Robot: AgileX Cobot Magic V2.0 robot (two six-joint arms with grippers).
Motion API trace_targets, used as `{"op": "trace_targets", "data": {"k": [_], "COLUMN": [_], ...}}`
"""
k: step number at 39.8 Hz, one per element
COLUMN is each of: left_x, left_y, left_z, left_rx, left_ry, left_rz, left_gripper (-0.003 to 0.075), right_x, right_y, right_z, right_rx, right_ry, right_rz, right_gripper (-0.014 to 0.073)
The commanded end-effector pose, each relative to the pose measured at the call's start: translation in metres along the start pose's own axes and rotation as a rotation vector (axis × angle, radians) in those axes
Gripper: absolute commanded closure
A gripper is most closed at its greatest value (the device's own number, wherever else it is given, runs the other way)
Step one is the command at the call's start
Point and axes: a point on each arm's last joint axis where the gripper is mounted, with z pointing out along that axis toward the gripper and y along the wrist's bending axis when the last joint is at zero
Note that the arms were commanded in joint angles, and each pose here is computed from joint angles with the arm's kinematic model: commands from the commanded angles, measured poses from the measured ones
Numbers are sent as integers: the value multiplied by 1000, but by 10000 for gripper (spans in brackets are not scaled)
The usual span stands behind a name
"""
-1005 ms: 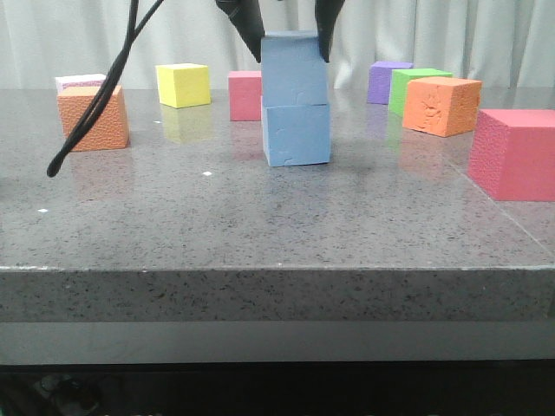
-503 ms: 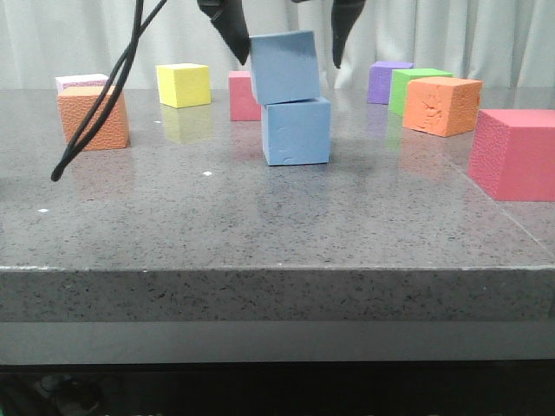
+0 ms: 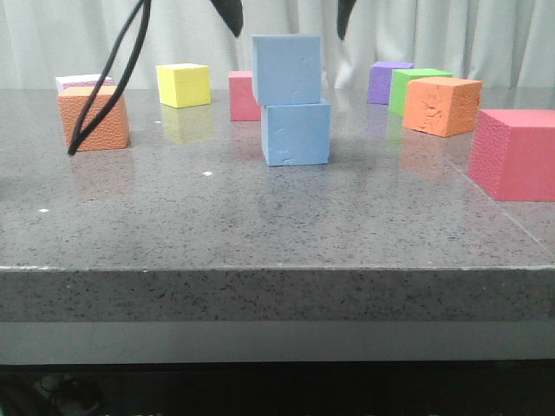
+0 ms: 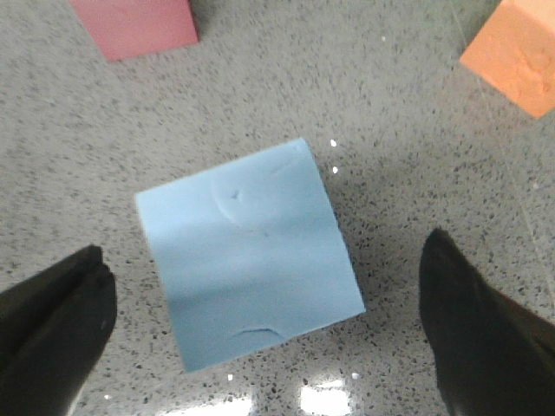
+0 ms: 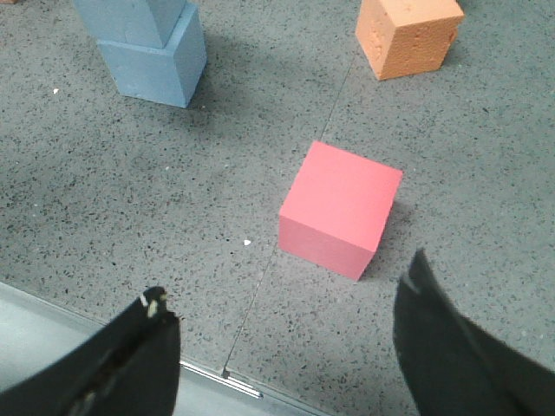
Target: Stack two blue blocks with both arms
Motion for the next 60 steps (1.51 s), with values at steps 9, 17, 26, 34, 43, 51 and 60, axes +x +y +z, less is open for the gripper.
{"op": "trace_targets", "data": {"k": [9,17,26,34,43,51,60], "left_x": [-23,-21,2,31,78,143,183], "left_y": [14,30,56,84,136,160,167], "left_z": [-105,-158,-193,-201,-214,-210,-207], "left_rx": [57,154,167,190,295,285,327], "left_ry": [-203,-263,-256,-228,-280,-301,-429], "left_rz": [51,124,197,205,160,237,234], "left_gripper": [36,36,36,36,36,37,37], "right_x": [-12,-12,-12,-13,-14,-12,-9], "right_y": [0,0,0,0,0,0,1], "right_z": [-8,-8,-8,-8,-8,-8,-8], "right_rx": [6,6,6,7,5,2,-3], "right_ry": [-100,-100,-100,-106,-124,-101,-71], "right_rz": [-8,-8,-8,-8,-4,-4,-4], "right_gripper": [68,68,68,68,68,68,68]}}
